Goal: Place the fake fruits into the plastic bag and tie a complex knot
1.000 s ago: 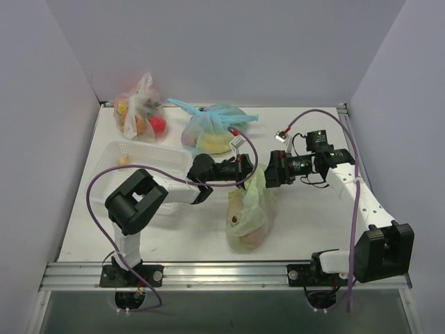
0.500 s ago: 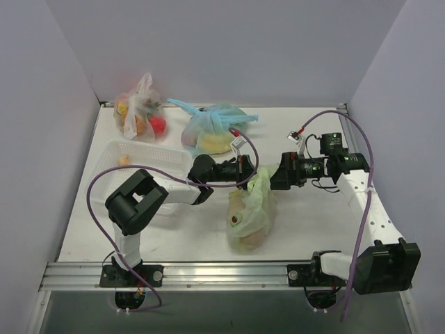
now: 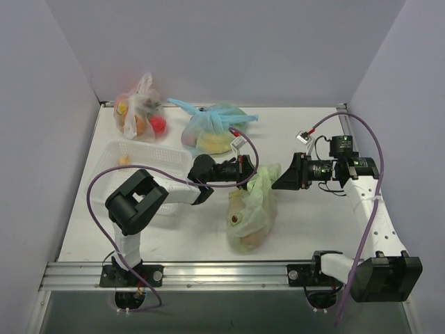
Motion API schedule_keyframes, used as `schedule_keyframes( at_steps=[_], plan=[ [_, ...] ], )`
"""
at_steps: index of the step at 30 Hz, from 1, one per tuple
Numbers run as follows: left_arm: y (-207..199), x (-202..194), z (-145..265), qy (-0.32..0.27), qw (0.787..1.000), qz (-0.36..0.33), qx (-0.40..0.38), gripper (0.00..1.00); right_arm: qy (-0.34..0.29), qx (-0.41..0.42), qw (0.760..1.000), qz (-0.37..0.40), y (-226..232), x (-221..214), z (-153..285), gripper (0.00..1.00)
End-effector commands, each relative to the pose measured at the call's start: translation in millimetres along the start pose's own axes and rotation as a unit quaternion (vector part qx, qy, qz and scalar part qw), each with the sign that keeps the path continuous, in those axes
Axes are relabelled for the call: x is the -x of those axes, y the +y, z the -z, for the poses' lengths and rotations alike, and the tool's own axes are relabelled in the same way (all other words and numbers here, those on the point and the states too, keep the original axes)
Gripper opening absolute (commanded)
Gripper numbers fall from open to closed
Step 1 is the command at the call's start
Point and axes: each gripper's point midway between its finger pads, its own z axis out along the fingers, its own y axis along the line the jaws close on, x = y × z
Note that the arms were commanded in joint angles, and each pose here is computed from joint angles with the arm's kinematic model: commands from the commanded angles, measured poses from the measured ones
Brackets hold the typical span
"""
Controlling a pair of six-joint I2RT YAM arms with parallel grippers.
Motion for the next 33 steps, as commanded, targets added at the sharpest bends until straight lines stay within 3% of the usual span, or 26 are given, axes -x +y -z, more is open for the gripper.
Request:
schedule_keyframes(
  at_steps=[1, 11, 22, 33],
  plan=[
    [-21.1, 4.6, -3.7, -0.005, 0.999, -0.035, -0.034, 0.0, -0.001, 0.018, 1.0, -0.004, 7.4, 2.9, 1.1, 0.35],
    [-23.9, -4.2, -8.9, 0.01, 0.998, -0.035, -0.046, 0.0, -0.029, 0.003, 1.0, -0.006, -1.3, 26.1, -7.3, 0.33],
    [-23.3, -3.6, -12.3, 0.005, 0.998, -0.037, -0.05, 0.0, -0.005, -0.01, 1.0, -0.004, -3.3, 7.8, -38.8, 0.46],
    [-23.7, -4.0, -9.0, 0.004, 0.998, -0.036, -0.047, 0.0, -0.016, 0.005, 1.0, -0.016, 5.1, 3.2, -5.0, 0.54]
  ],
)
